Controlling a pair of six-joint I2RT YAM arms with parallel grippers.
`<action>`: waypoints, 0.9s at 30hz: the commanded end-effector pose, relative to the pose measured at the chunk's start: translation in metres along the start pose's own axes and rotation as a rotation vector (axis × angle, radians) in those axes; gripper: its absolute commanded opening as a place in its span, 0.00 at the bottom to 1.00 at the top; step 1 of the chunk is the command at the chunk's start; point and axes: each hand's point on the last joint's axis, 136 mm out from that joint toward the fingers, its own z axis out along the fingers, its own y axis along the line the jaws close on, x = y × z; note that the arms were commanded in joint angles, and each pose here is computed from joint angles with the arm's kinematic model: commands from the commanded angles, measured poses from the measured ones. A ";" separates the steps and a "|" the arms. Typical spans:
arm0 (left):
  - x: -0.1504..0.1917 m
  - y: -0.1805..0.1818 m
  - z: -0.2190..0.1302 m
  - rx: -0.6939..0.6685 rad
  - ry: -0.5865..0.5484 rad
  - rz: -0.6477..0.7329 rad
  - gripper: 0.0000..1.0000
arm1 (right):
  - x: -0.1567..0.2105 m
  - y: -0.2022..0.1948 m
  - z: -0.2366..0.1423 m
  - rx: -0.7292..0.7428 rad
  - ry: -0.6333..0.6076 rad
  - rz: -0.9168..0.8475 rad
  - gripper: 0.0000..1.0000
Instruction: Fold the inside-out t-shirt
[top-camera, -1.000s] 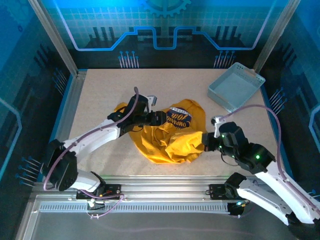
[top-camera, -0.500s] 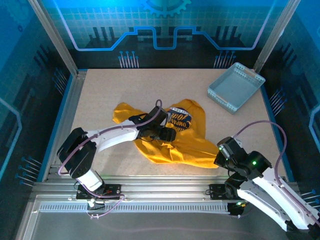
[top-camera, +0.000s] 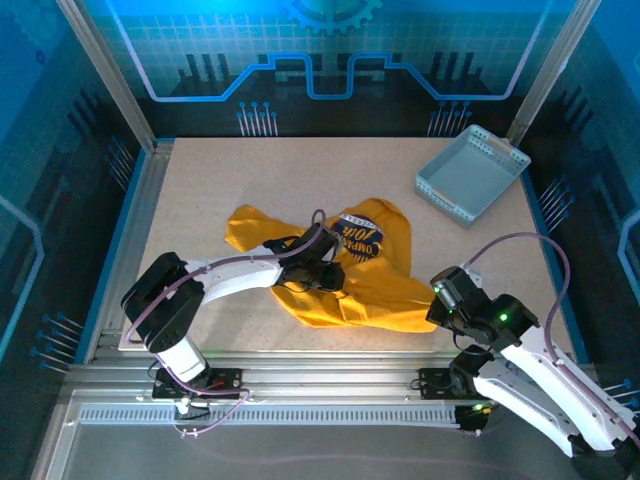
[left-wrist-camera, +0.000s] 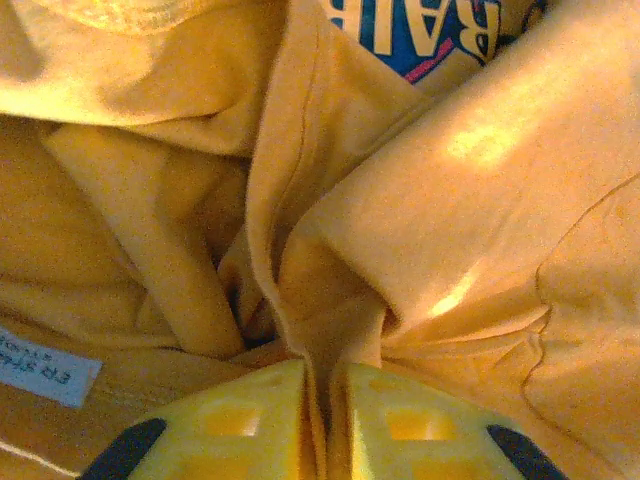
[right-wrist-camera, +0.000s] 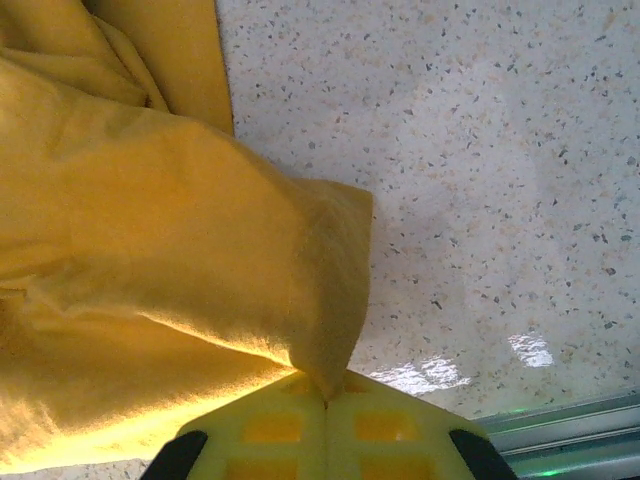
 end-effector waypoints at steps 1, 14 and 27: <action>-0.026 -0.019 -0.025 0.083 -0.099 0.007 0.04 | -0.022 0.000 -0.015 0.015 -0.074 -0.020 0.00; -0.193 -0.030 -0.307 0.121 -0.701 0.056 0.00 | -0.206 0.092 -0.198 -0.211 -0.545 -0.275 0.00; -0.204 -0.084 -0.453 0.224 -0.946 0.168 0.00 | -0.264 0.163 -0.353 -0.562 -0.820 -0.358 0.00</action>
